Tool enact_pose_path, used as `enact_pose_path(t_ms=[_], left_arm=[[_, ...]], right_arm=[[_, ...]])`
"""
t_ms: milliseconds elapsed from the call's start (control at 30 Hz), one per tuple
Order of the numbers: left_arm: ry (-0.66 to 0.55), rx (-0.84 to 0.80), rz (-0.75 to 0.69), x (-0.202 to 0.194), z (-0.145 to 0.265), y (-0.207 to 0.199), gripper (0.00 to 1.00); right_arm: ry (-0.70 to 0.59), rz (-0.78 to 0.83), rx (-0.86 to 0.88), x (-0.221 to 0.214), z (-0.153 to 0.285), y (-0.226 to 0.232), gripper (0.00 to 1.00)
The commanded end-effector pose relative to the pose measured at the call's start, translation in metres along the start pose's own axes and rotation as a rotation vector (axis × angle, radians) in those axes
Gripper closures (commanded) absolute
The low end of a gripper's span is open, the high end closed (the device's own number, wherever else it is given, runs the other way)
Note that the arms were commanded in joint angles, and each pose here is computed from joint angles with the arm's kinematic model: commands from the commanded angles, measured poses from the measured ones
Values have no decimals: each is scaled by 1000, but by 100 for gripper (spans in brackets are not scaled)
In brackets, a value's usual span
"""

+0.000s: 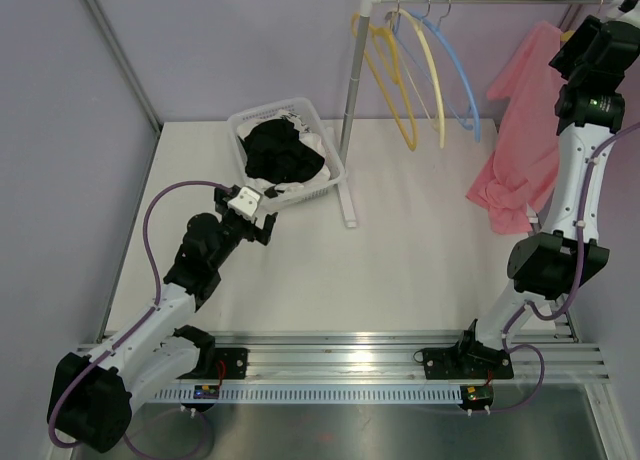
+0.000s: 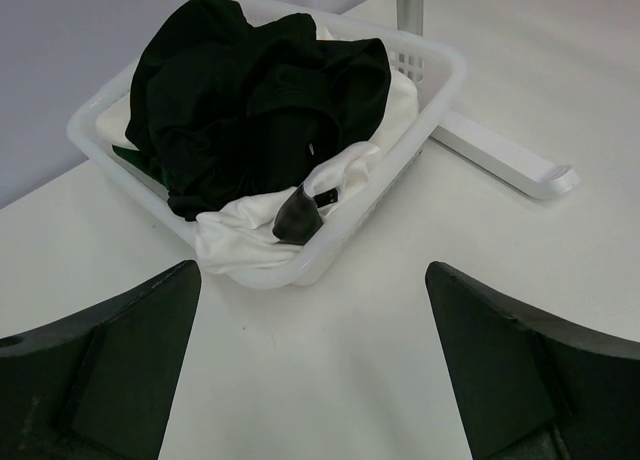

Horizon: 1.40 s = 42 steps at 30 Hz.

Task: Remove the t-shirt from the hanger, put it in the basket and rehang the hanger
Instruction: Grab a hanger with a tshirt on it with the right arm

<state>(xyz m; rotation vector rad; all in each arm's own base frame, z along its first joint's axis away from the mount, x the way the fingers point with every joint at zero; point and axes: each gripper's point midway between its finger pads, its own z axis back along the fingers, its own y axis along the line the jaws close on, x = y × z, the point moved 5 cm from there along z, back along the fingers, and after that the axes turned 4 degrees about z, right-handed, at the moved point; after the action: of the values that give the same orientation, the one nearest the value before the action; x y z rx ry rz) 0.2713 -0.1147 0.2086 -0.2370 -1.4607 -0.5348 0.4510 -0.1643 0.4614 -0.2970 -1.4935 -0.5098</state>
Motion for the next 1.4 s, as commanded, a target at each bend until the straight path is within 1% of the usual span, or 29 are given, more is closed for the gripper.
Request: enact_pose_path(t_ms=[0,200,333,433,467,533,600,633,700,767,800,900,933,1000,1100,1133,1367], left_arm=[[-82,19,-23,17,-3,5,1],[-79,27,-26,18,-3,6,1],[-72,16,-26,16,-3,5,1],[-60,-3,-25,13,-6,2,1],[-56,-7,-24,13,-6,1,1],[-50,-7,-25,12,-7,2,1],[-52,-12,-27,12,-7,1,1],[-51,-14,-25,12,-7,1,1],[-53,-17,-26,12,-6,0,1],[-54,-21,-27,13,-6,0,1],[-55,-24,-29,13,-6,-1,1],[-56,-29,-30,13,-6,-1,1],[-55,-32,-30,12,-6,-2,1],[-56,-40,-32,13,-6,-2,1],[-54,-46,-32,12,-6,-3,1],[-55,-43,-33,13,-5,-2,1],[-53,-56,-35,12,-6,-4,1]], right_arm=[[-70,8,14,13,-10,2,34],[-55,8,59,5,-22,9,39],[-66,14,60,4,-26,9,47],[-72,15,58,3,-28,9,50],[-74,16,61,3,-28,10,55],[-74,12,66,4,-29,10,57],[-79,8,68,4,-29,11,64],[-81,7,73,5,-28,11,68],[-80,7,93,5,-28,15,80],[-77,7,144,6,-26,21,85],[-74,3,157,6,-26,23,92],[-63,-1,200,7,-23,28,100],[-54,5,253,6,-21,35,100],[-34,12,297,6,-17,40,100],[-3,38,412,6,-7,55,100],[6,48,471,5,-3,62,100],[50,130,594,4,27,88,100]])
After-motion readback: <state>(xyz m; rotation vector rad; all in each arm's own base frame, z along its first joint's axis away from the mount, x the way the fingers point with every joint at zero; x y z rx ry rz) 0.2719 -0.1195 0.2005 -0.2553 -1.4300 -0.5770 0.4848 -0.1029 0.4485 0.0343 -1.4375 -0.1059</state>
